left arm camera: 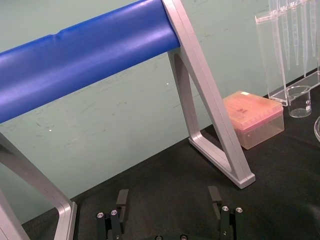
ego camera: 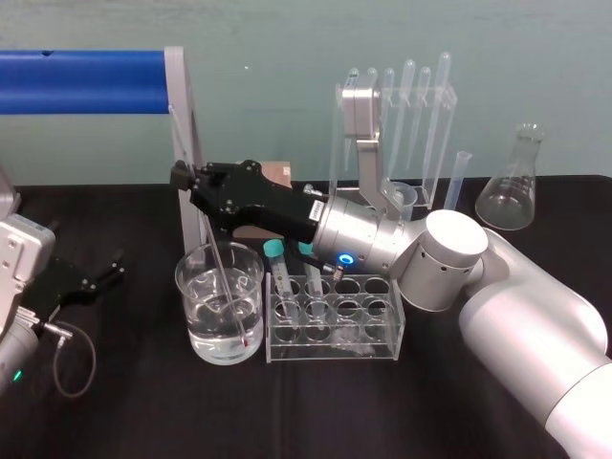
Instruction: Hold the thermometer with one hand and immerse one end into the beaker, then reinsert it into the test tube rack.
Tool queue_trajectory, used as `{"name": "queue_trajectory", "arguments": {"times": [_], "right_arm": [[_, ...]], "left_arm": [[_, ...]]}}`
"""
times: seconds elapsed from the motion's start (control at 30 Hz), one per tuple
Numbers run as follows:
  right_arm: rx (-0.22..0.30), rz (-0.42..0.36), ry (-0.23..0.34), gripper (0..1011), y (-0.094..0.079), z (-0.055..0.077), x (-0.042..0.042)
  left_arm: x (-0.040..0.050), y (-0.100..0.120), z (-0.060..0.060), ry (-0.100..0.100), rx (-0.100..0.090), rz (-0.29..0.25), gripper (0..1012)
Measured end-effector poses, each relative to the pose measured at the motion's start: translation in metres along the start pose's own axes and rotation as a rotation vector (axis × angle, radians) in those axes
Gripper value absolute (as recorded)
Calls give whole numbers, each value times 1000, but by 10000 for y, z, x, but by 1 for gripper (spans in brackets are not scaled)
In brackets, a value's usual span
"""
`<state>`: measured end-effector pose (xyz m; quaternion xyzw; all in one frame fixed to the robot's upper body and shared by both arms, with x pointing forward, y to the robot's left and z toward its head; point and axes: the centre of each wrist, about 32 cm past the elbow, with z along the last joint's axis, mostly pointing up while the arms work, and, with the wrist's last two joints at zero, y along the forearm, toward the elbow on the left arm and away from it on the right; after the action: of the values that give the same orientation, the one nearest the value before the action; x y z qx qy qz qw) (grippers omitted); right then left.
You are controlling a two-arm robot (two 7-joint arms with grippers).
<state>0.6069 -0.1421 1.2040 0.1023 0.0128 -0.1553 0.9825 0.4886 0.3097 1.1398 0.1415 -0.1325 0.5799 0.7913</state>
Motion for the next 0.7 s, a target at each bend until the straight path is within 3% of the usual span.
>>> {"name": "queue_trajectory", "arguments": {"times": [0.7], "right_arm": [[-3, 2, 3, 57, -3, -17, 11]], "left_arm": [[0, 0, 0, 0, 0, 0, 1008]]}}
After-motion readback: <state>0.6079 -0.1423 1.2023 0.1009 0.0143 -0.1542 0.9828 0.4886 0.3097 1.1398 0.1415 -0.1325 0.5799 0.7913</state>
